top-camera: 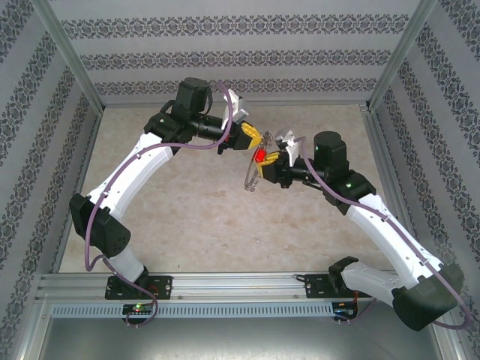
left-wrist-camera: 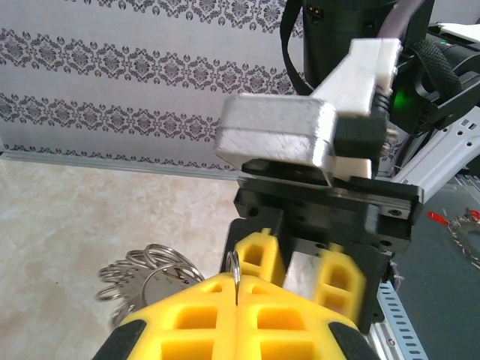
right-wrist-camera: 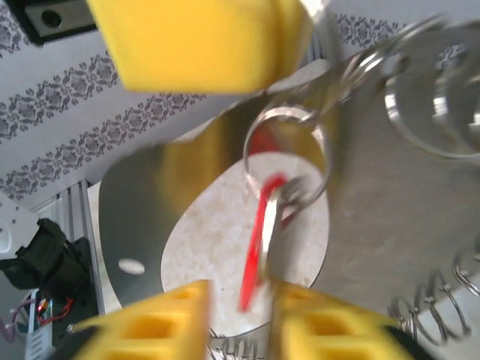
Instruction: Put the keys on the keyring
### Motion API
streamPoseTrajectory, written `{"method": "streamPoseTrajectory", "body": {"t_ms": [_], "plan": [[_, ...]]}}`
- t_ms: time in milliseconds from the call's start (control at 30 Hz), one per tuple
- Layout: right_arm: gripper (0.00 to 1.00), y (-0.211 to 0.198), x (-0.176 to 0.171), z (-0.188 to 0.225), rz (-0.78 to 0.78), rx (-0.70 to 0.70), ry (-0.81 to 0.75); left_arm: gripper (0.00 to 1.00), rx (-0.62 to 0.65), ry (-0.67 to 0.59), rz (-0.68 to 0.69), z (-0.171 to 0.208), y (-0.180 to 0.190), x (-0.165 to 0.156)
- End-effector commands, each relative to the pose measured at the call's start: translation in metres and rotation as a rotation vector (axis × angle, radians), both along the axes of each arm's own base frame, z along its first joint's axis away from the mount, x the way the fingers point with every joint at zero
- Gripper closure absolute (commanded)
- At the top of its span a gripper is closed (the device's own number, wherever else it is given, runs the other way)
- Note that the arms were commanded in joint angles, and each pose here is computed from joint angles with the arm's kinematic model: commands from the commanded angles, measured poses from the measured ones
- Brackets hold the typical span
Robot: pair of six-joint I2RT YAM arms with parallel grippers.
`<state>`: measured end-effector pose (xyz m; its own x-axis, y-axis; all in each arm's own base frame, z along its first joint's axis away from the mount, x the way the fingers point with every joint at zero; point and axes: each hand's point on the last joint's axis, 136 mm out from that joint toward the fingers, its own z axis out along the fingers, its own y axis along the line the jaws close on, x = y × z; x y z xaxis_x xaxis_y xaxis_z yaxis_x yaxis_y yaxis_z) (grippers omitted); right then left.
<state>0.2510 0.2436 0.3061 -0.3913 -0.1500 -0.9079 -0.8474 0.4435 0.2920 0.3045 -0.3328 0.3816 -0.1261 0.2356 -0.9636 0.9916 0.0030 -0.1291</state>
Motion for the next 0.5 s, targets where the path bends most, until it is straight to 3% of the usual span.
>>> {"method": "streamPoseTrajectory", "body": {"t_ms": [0,100,300,467], "plan": [[0.50,-0.001,-0.006,-0.001,0.012,-0.046,-0.007,1.00,-0.054,-0.074,-0.020,0.026,0.000,-0.013],[0.49,-0.012,-0.004,0.008,-0.023,-0.026,-0.023,1.00,-0.051,-0.072,-0.018,0.025,0.001,-0.012],[0.62,-0.039,0.000,0.054,-0.073,0.116,-0.084,1.00,-0.052,-0.071,-0.023,0.025,0.001,-0.014],[0.64,-0.042,0.007,0.086,-0.059,0.204,-0.118,1.00,-0.058,-0.068,-0.039,0.026,0.001,-0.016]]}}
